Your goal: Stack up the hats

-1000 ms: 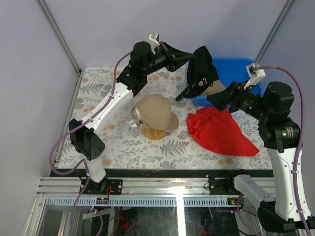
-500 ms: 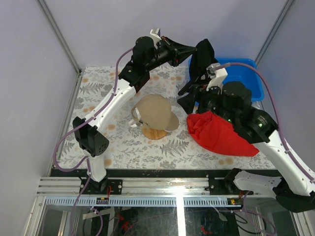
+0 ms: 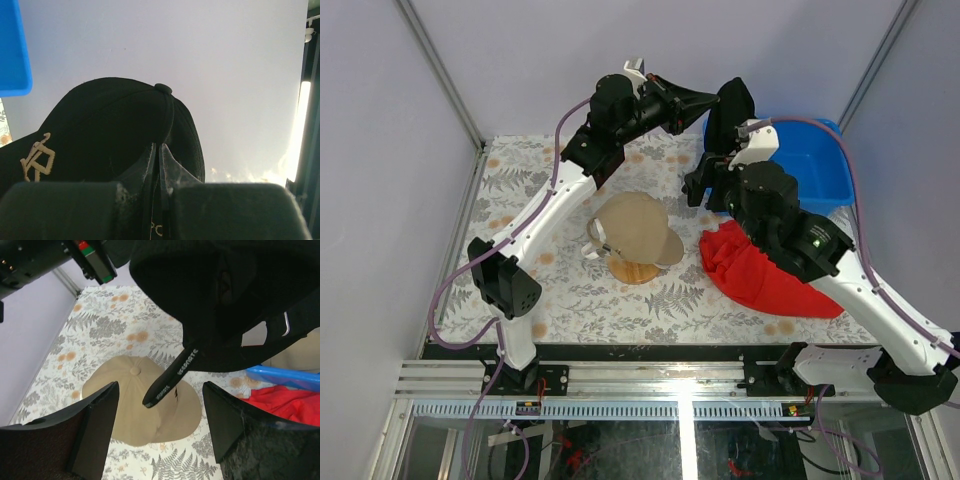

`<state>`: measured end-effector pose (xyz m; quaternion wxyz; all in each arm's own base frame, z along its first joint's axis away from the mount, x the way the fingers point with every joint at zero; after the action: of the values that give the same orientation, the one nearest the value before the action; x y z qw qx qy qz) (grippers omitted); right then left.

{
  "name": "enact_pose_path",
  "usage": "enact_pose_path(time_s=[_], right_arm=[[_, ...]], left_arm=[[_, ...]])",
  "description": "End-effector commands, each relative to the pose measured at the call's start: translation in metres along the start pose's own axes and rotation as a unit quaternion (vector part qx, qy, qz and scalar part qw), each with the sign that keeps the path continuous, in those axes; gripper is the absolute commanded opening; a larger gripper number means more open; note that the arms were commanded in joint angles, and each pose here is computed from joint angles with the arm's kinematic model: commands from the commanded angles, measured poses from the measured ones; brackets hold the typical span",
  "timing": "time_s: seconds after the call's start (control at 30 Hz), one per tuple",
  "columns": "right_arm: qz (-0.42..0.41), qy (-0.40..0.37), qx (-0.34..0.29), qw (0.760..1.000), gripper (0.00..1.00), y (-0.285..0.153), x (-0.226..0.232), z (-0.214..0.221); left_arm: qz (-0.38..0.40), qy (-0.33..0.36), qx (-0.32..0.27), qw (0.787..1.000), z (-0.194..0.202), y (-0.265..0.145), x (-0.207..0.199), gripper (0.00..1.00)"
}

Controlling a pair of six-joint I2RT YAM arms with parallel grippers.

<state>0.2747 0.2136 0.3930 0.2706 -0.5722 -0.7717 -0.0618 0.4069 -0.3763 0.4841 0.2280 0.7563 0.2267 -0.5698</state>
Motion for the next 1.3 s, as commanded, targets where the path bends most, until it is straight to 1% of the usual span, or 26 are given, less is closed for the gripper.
enact_pose_path(time_s=[0.0,0.07,0.1,0.13,0.17,0.23,0.27,0.37,0.4,0.5,0.53,0.57,0.6,0.63,0.73,0.83,0.9,1.0,1.13,1.27], right_arm=[[0.025,0.015,-0.062,0.998,0.74,0.013,0.004,-0.020],[0.048,0.020,-0.074,0.996,0.71,0.017,-0.003,-0.018],[0.058,0.023,-0.081,0.995,0.65,0.019,-0.007,-0.018],[0.071,0.026,-0.088,0.993,0.58,0.019,-0.012,-0.018],[0.085,0.027,-0.093,0.992,0.48,0.018,-0.017,-0.018],[0.100,0.027,-0.101,0.989,0.23,0.014,-0.025,-0.020],[0.099,0.024,-0.102,0.990,0.16,0.010,-0.026,-0.022],[0.064,0.021,-0.087,0.994,0.01,-0.005,-0.017,-0.031],[0.045,0.024,-0.080,0.995,0.00,-0.013,-0.011,-0.036],[-0.034,0.021,-0.023,0.999,0.00,-0.032,0.019,-0.039],[-0.063,0.019,0.001,0.998,0.00,-0.038,0.030,-0.036],[-0.085,0.026,0.018,0.996,0.00,-0.046,0.040,-0.039],[-0.111,0.034,0.032,0.993,0.00,-0.056,0.051,-0.043],[-0.137,0.037,0.050,0.989,0.00,-0.063,0.061,-0.042],[-0.182,0.060,0.081,0.978,0.00,-0.081,0.078,-0.044],[-0.222,0.092,0.087,0.967,0.00,-0.098,0.093,-0.054],[-0.250,0.115,0.082,0.958,0.00,-0.107,0.103,-0.062],[-0.299,0.154,0.075,0.939,0.00,-0.121,0.121,-0.076],[-0.356,0.211,0.065,0.908,0.00,-0.133,0.139,-0.088],[-0.393,0.264,0.065,0.878,0.00,-0.130,0.147,-0.090]], left_arm=[[0.049,0.003,-0.024,0.999,-0.007,-0.013,-0.039,0.00],[0.051,0.002,-0.026,0.998,-0.008,-0.015,-0.040,0.00],[0.051,0.002,-0.027,0.998,-0.008,-0.015,-0.041,0.00],[0.051,0.002,-0.030,0.998,-0.008,-0.017,-0.042,0.00],[0.051,0.002,-0.031,0.998,-0.009,-0.017,-0.041,0.00],[0.051,0.004,-0.035,0.998,-0.012,-0.019,-0.042,0.00],[0.049,0.005,-0.037,0.998,-0.014,-0.019,-0.041,0.00],[0.044,0.019,-0.045,0.998,-0.026,-0.024,-0.037,0.00],[0.043,0.027,-0.049,0.997,-0.033,-0.026,-0.036,0.00],[0.043,0.061,-0.051,0.996,-0.051,-0.032,-0.032,0.00],[0.041,0.074,-0.052,0.995,-0.057,-0.035,-0.031,0.03],[0.041,0.087,-0.052,0.994,-0.063,-0.039,-0.030,0.09],[0.040,0.101,-0.053,0.993,-0.069,-0.043,-0.029,0.20],[0.035,0.115,-0.056,0.991,-0.074,-0.048,-0.026,0.28],[0.030,0.144,-0.061,0.987,-0.085,-0.066,-0.020,0.41],[0.029,0.153,-0.053,0.986,-0.082,-0.083,-0.009,0.51],[0.034,0.157,-0.047,0.986,-0.075,-0.094,-0.005,0.55],[0.044,0.158,-0.041,0.986,-0.059,-0.111,-0.001,0.58],[0.099,0.154,-0.053,0.982,-0.037,-0.142,-0.016,0.62],[0.156,0.142,-0.063,0.975,-0.020,-0.174,-0.042,0.66]])
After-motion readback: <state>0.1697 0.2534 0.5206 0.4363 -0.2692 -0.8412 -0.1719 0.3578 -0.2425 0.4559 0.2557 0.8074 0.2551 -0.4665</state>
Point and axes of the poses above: each gripper's point midway between its finger pads, its own y axis out along the fingers, its own x axis along the line the jaws close on, z = x × y, the point moved 1 cm from there along -y, back along the fingers, and after that the axes turned 14 degrees about y, right-handed, at the moved point
